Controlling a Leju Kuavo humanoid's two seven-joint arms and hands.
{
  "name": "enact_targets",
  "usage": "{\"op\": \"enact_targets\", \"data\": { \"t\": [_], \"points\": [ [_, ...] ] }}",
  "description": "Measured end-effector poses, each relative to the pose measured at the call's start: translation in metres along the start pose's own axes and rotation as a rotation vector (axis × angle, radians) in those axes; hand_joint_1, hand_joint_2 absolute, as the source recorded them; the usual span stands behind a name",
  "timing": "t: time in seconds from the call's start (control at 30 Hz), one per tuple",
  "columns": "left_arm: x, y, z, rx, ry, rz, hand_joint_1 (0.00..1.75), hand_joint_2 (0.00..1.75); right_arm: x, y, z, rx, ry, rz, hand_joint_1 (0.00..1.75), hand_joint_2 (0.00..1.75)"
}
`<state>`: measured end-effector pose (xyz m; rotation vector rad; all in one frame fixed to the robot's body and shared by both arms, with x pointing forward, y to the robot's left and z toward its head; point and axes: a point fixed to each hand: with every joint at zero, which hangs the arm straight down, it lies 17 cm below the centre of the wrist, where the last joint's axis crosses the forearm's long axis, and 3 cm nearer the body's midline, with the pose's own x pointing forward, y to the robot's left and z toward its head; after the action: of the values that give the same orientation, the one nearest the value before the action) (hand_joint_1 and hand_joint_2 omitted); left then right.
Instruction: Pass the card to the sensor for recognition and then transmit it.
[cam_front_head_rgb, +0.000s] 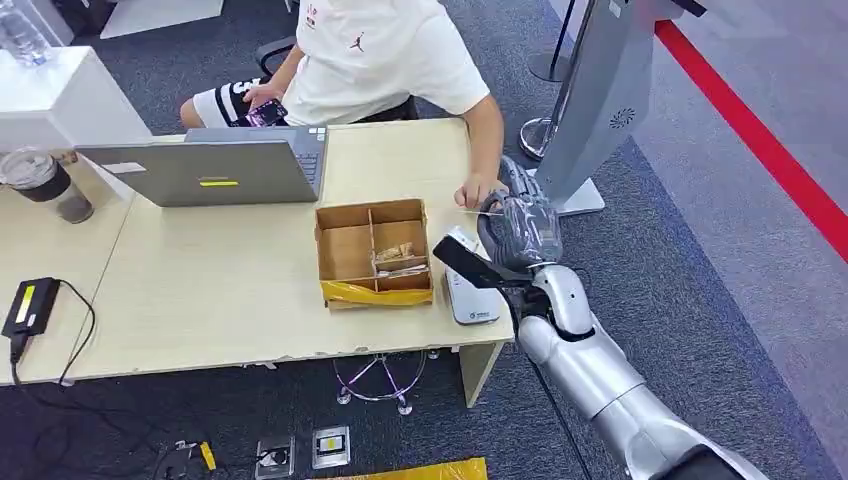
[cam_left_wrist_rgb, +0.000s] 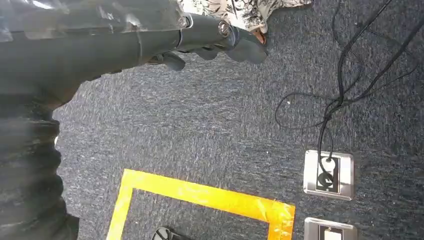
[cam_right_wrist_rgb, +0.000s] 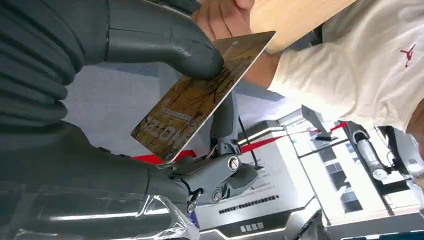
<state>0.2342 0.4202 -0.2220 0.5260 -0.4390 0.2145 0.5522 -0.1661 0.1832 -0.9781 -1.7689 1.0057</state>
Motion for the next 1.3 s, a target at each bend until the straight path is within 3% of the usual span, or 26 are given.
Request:
{"op": "enact_targets", "data": {
  "t": [0.3,0.63,1.3],
  "points": [
    [-0.002,0.001,0.000,0.003,0.008,0.011,0.00,1.75,-0.010,0.002,0.003,0.005,0.028,-0.006,1.75,1.75],
    [-0.020,0.016,-0.004,0.034,0.041,0.024,0.00,1.75,-0.066,0.039,0.053,0.076,0.171,-0.086,1.75,1.75],
    [-0.030,0.024,-0.005,0.048,0.059,0.029,0.00,1.75,-0.086,0.097,0.101,0.214,0.246,-0.111,1.75,1.75]
  ]
}}
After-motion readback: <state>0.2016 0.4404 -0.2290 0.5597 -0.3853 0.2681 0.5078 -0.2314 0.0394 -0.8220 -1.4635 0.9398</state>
